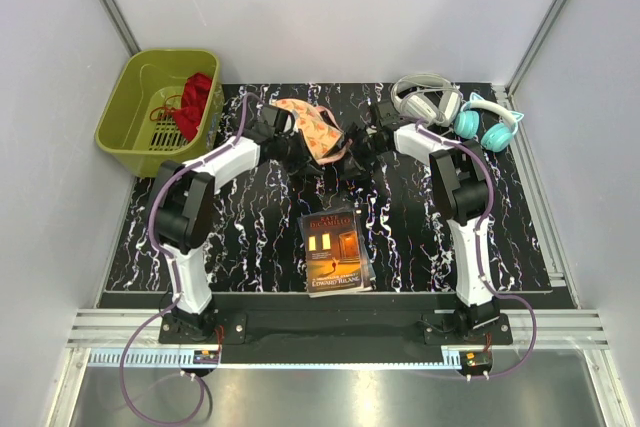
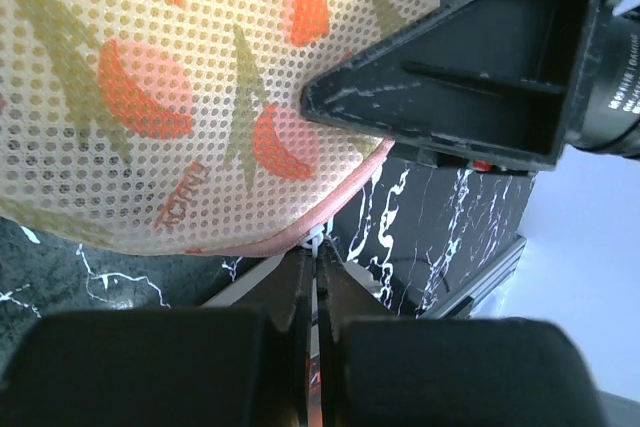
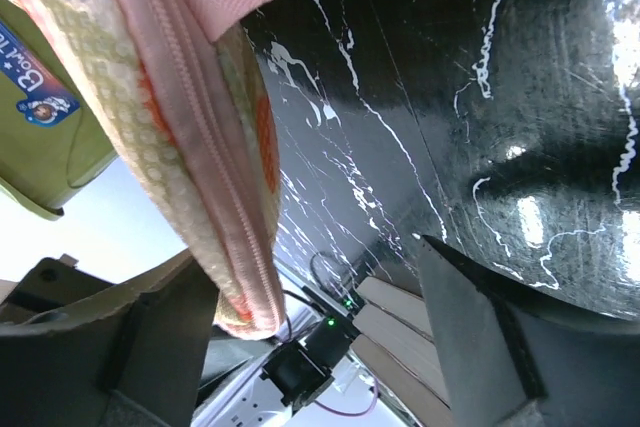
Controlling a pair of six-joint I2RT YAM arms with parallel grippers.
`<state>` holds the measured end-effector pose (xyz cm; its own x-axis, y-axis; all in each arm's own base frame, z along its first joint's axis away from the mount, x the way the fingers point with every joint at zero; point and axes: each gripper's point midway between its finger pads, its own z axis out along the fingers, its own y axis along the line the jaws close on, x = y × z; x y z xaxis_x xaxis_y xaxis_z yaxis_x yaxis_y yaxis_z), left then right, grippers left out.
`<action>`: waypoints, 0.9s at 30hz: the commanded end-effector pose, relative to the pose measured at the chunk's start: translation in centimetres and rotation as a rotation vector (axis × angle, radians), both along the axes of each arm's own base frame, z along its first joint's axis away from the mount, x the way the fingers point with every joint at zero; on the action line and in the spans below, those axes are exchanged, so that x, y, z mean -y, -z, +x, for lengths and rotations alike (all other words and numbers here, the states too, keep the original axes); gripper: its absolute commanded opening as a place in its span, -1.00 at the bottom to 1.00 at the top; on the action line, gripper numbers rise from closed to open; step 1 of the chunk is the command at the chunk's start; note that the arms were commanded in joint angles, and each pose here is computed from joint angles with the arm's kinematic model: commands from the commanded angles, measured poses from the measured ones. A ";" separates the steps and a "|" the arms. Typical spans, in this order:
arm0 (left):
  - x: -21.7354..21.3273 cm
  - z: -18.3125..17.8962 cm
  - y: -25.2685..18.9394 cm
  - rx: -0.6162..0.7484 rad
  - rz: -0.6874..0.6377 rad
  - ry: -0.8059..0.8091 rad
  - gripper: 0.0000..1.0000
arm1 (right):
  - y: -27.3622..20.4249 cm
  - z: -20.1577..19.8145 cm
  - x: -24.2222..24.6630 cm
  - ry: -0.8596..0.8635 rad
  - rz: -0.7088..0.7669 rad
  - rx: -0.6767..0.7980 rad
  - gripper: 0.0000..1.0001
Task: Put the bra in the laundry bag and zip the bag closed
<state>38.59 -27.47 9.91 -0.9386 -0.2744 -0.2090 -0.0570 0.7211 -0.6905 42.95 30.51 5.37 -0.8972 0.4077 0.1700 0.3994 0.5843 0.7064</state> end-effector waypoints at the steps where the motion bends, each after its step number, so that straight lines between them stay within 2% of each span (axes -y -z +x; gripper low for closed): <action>1: 0.9 0.9 -1.3 0.027 -0.039 0.006 -1.00 | -3.2 0.8 -0.3 0.023 0.032 0.052 0.61; 8: 1.3 0.3 -0.2 0.011 -0.021 0.027 -1.00 | -3.6 1.7 -1.3 0.054 0.059 0.036 -0.03; 9: 1.2 0.2 0.1 0.009 -0.012 0.026 -1.00 | -3.5 1.9 -1.2 0.057 0.060 0.035 -0.26; 11: 0.7 0.0 0.7 0.001 0.004 0.024 -1.00 | -3.5 2.1 -1.0 0.066 0.060 0.031 -0.48; 12: 0.2 -0.3 1.2 -0.007 0.020 0.025 -1.00 | -3.4 2.4 -0.4 0.078 0.058 0.027 -0.71; 14: -1.1 -0.1 1.4 -0.005 0.031 0.008 -1.00 | -3.1 2.4 0.1 0.083 0.065 0.014 -0.88; 19: -6.8 -0.2 3.5 -0.041 0.080 -0.071 -1.00 | -2.3 2.6 1.7 0.084 0.076 -0.004 -0.99; 25: -8.3 0.8 3.3 -0.009 0.128 -0.037 -1.00 | -2.2 2.3 1.2 0.030 0.110 0.002 -1.00; 27: -8.2 1.4 2.6 0.003 0.135 -0.034 -0.99 | -2.5 2.6 1.1 0.022 0.118 0.014 -0.77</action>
<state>38.80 -21.17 5.89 -0.9388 -0.2959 -0.1763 -0.1168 0.7550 -0.6453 43.73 30.62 6.57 -0.8722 0.4202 0.2504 0.4553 0.5103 0.7296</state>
